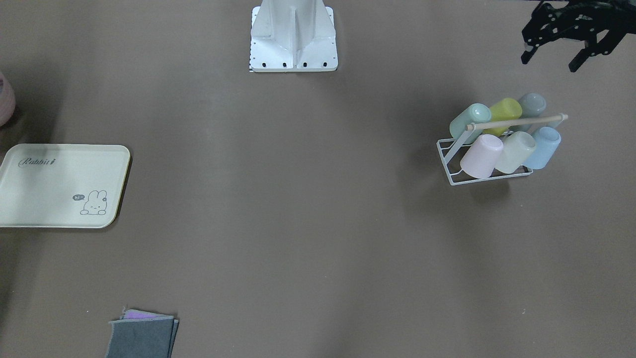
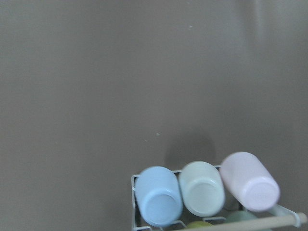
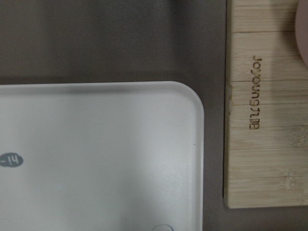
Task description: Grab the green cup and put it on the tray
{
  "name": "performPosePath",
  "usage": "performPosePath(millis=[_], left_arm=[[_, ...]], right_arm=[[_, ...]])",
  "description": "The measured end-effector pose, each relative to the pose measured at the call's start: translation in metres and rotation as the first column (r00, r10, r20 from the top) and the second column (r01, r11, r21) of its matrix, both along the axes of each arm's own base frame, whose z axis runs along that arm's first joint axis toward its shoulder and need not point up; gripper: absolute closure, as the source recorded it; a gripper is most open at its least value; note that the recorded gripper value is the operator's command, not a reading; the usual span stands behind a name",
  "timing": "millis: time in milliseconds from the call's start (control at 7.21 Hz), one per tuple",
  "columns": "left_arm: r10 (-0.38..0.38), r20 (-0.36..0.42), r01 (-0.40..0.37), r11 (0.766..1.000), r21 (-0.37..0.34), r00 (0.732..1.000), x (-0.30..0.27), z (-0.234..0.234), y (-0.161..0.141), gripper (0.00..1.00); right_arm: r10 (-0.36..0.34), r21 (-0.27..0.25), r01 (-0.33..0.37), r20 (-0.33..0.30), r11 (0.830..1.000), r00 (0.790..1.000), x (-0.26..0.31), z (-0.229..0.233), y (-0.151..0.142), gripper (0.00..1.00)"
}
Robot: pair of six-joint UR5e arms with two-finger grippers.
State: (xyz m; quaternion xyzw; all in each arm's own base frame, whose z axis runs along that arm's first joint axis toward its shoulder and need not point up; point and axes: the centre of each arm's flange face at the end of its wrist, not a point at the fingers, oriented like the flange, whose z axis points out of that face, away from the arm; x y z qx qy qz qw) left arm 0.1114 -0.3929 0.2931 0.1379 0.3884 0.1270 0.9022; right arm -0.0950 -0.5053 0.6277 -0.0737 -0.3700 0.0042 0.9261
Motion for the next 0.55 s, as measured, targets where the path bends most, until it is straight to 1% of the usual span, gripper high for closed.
performPosePath(millis=[139, 277, 416, 555], left_arm=[[0.097, 0.075, -0.107, 0.983, 0.149, 0.992, 0.024, -0.011, 0.009, 0.01], [0.162, 0.186, -0.21, 0.938, 0.276, 0.969, 0.057, -0.019, 0.024, 0.01], [0.204, 0.302, -0.313, 0.87, 0.38, 0.931, 0.086, -0.023, 0.039, 0.01], [0.228, 0.38, -0.393, 0.806, 0.444, 0.896, 0.109, -0.027, 0.055, 0.01]], right_arm=[[-0.003, 0.008, 0.003, 0.003, 1.0, 1.0, -0.002, 0.011, 0.0, 0.11], [-0.007, 0.012, 0.007, 0.004, 1.0, 1.0, -0.005, 0.019, 0.001, 0.15], [-0.014, 0.012, 0.014, 0.004, 1.0, 1.0, -0.008, 0.024, 0.003, 0.21], [-0.021, 0.008, 0.021, 0.003, 1.0, 1.0, -0.011, 0.029, 0.007, 0.24]])
